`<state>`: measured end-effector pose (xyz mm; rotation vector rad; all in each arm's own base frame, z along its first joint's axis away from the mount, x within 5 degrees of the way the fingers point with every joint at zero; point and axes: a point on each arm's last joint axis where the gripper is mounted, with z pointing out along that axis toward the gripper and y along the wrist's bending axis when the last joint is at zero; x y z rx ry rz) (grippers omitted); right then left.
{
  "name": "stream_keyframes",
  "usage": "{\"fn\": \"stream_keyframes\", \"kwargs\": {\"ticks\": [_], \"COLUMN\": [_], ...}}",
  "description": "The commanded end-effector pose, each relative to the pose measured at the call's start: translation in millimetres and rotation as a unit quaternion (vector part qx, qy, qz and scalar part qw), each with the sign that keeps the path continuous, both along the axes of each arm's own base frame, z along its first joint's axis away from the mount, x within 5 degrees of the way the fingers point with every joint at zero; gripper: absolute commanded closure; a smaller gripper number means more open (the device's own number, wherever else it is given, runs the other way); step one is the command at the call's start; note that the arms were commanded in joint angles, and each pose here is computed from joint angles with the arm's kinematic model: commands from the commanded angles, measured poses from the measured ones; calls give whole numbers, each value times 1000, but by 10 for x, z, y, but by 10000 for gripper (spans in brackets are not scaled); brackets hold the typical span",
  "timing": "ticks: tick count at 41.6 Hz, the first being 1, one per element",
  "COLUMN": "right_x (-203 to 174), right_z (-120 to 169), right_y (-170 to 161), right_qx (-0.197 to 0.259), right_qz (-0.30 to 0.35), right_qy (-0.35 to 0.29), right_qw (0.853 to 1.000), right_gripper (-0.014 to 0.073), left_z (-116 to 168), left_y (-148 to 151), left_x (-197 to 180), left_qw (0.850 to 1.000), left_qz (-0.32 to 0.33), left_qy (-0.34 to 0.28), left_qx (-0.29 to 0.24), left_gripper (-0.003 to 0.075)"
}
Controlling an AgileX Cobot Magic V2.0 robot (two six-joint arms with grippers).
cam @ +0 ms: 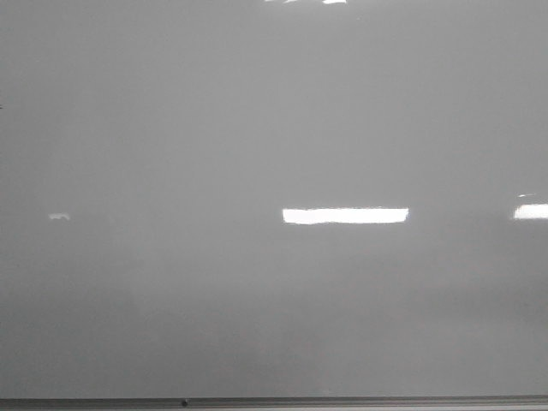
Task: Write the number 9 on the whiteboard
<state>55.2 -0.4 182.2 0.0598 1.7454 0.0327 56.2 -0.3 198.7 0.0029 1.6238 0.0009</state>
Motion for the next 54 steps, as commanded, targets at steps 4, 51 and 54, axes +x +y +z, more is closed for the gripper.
{"fn": "stream_keyframes", "kwargs": {"ticks": [4,51,54], "right_x": [-2,-1,0], "right_z": [85,104,120], "right_y": [-3,-3,-3], "right_qx": [-7,-7,-7], "right_qz": [0,-1,-1], "right_qy": [-46,-57,-65], "right_qw": [999,998,998], "right_gripper": [666,666,666], "left_z": [82,109,120], "left_y": [2,3,4], "left_x": [-14,-16,-17], "left_qw": [999,998,997], "left_qz": [0,1,1], "left_qy": [-51,-66,-72], "left_qx": [-4,-4,-4], "left_gripper": [739,739,739]}}
